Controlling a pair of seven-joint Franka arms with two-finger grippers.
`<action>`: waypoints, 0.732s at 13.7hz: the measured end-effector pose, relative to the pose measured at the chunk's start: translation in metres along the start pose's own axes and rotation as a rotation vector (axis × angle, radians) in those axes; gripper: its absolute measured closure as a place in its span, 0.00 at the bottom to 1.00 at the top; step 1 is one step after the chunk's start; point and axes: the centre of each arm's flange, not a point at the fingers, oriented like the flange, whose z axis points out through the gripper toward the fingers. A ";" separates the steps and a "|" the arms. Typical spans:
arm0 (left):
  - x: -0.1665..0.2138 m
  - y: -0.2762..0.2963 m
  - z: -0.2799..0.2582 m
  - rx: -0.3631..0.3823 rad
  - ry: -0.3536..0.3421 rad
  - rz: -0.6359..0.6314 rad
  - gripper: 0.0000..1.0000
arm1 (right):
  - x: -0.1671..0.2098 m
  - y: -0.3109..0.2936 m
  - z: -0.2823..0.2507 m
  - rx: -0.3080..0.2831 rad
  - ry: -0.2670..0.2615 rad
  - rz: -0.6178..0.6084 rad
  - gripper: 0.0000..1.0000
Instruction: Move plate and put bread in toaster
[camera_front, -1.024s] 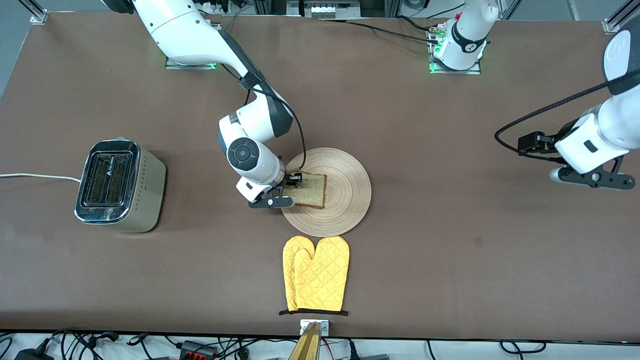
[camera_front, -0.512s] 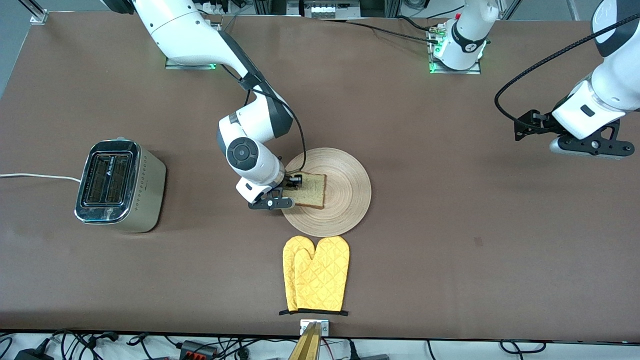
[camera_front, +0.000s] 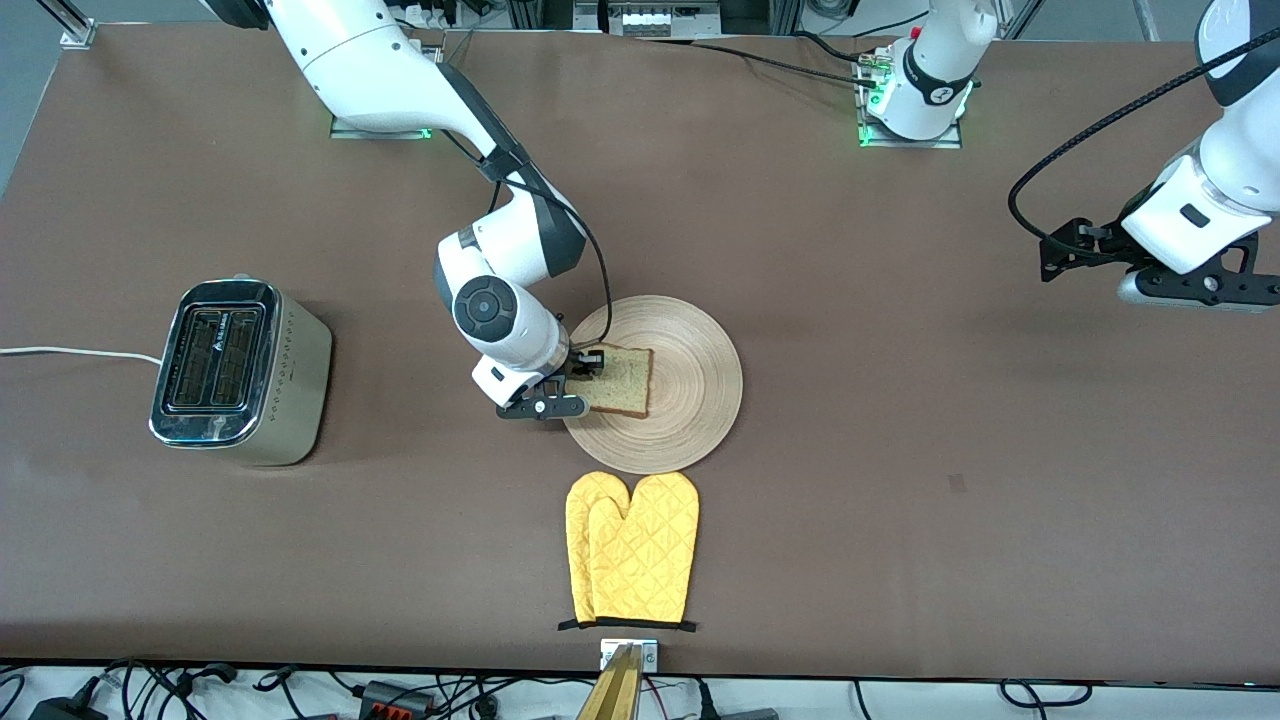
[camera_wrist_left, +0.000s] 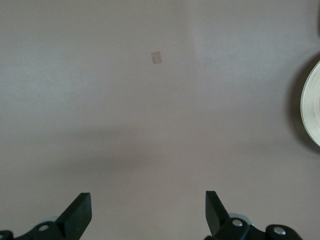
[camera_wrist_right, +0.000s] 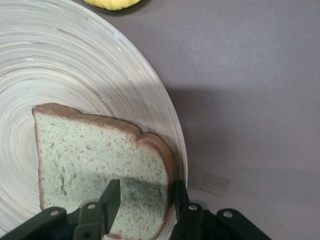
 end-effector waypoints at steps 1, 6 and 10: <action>0.000 0.000 -0.001 0.000 0.004 -0.002 0.00 | 0.000 0.000 0.000 0.000 0.000 0.000 0.49; -0.002 0.003 0.000 -0.038 -0.020 -0.056 0.00 | 0.003 -0.001 0.005 -0.001 -0.001 -0.002 0.80; -0.003 0.004 0.000 -0.058 -0.025 -0.063 0.00 | 0.004 -0.001 0.005 0.000 0.001 -0.005 0.97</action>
